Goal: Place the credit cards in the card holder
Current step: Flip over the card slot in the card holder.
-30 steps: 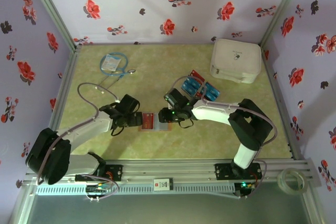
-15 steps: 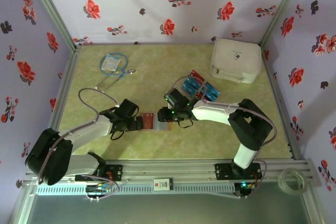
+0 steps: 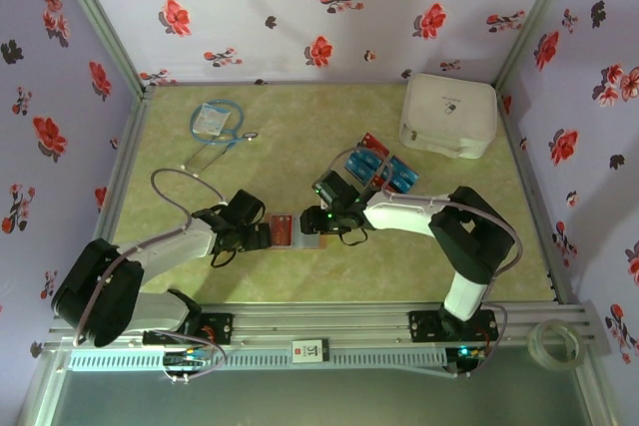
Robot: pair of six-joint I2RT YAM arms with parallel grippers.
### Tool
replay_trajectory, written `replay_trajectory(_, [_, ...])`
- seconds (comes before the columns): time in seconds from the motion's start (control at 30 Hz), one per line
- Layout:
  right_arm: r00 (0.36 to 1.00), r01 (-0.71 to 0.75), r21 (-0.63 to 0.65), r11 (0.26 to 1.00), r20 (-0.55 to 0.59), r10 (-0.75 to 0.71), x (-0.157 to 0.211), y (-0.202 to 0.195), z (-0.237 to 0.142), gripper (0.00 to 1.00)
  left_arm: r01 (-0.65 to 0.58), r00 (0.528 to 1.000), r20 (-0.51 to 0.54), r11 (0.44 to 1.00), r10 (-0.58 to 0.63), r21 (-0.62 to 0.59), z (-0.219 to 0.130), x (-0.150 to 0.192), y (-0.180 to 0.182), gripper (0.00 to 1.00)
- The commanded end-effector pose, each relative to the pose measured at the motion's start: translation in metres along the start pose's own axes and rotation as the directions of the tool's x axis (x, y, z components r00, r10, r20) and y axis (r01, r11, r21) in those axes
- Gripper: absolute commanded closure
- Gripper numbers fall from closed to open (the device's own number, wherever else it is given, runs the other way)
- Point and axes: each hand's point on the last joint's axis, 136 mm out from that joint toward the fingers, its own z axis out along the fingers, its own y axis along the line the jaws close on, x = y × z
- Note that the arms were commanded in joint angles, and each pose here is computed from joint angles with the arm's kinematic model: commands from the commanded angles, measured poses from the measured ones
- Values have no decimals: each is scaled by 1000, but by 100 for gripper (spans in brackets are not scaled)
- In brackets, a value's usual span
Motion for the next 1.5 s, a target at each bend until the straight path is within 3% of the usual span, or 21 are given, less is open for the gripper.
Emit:
replay_trajectory(0.0, [999,-32,23,999,-7,32,3,-10,9,45,1,1000,-8,999,-1,-43,4,5,8,0])
replay_trajectory(0.67, [998,-38,-130,991,-55,31,1,33,16,47,-17,1000,-15,999,17,-47,10,9,5,0])
replay_trajectory(1.07, [1000,-2,-182,983,-27,-3,-8,63,-5,48,-15,1000,-4,999,15,-43,8,7,4,0])
replay_trajectory(1.27, [1000,24,-219,976,-7,-26,-14,86,-14,48,0,999,45,998,2,-56,-5,-4,8,0])
replay_trajectory(1.47, [999,20,-251,968,-23,-27,-15,104,3,48,88,983,165,993,-74,-78,-35,-25,26,0])
